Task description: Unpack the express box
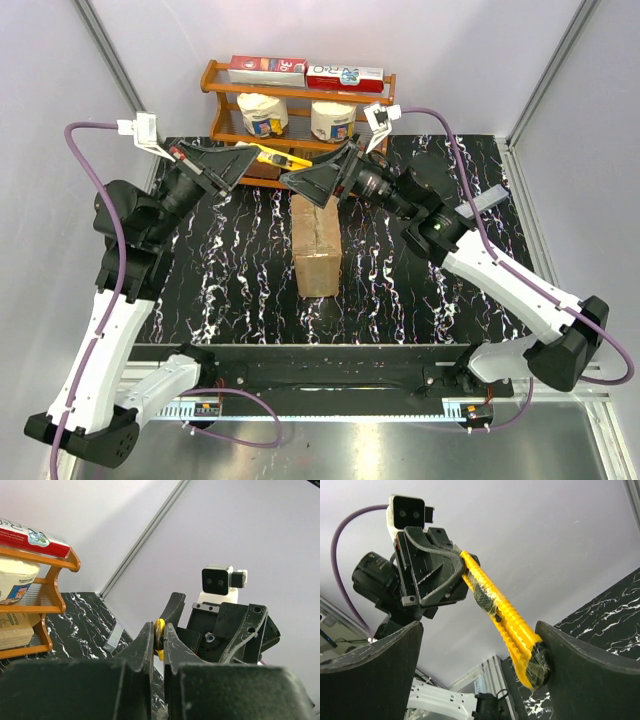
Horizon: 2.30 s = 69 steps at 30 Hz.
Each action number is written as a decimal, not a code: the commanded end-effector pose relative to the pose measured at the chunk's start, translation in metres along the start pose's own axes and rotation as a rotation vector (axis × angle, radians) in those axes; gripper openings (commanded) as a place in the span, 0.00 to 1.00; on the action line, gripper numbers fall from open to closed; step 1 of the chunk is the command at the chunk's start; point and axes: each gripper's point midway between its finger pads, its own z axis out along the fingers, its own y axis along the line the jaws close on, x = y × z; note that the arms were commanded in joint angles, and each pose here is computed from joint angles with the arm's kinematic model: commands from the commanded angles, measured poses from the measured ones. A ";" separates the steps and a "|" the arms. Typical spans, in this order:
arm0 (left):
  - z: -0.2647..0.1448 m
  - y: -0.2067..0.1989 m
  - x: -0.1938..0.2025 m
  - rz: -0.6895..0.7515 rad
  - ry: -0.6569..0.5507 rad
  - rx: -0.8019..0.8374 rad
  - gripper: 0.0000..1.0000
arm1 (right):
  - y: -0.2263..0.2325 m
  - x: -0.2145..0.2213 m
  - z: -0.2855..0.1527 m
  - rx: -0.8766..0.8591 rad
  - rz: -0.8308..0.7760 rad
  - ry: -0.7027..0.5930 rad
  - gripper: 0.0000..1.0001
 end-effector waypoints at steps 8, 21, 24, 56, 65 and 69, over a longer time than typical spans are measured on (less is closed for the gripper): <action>0.004 -0.009 -0.028 -0.073 -0.168 0.033 0.00 | 0.022 -0.047 0.010 -0.036 0.061 -0.172 0.96; 0.005 -0.026 -0.026 -0.154 -0.267 0.180 0.00 | 0.051 -0.061 0.013 -0.193 0.208 -0.212 0.82; 0.005 -0.031 -0.022 -0.172 -0.289 0.226 0.00 | 0.058 -0.064 0.014 -0.224 0.236 -0.210 0.80; 0.003 -0.024 -0.004 -0.110 -0.368 0.169 0.02 | 0.051 -0.066 0.020 -0.149 0.271 -0.192 0.00; -0.003 -0.010 0.014 0.150 -0.121 -0.021 0.99 | 0.019 -0.042 0.004 0.037 0.190 -0.091 0.00; -0.015 -0.005 0.007 0.291 -0.011 -0.114 0.99 | 0.011 -0.037 -0.014 0.100 0.099 -0.042 0.00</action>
